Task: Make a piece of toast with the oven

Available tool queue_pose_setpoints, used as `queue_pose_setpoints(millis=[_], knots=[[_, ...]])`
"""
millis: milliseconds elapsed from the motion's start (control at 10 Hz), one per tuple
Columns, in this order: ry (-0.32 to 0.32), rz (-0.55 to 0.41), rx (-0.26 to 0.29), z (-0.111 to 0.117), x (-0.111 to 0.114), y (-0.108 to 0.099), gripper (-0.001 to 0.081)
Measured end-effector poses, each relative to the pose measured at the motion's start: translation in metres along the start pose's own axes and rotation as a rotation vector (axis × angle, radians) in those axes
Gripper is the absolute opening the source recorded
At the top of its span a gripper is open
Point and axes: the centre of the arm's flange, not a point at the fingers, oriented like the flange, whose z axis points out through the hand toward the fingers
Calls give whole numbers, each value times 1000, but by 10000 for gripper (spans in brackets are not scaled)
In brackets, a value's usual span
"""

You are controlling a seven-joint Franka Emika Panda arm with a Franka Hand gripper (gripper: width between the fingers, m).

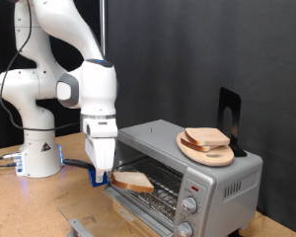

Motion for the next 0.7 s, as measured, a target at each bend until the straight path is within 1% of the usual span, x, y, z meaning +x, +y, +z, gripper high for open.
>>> queue_pose_setpoints(millis=[100, 300, 500, 700], knots=[[7, -6, 7, -2, -2, 3, 391], [34, -28, 41, -9, -11, 10, 391], [57, -26, 50, -19, -19, 16, 391], [50, -11, 62, -24, -24, 16, 391]])
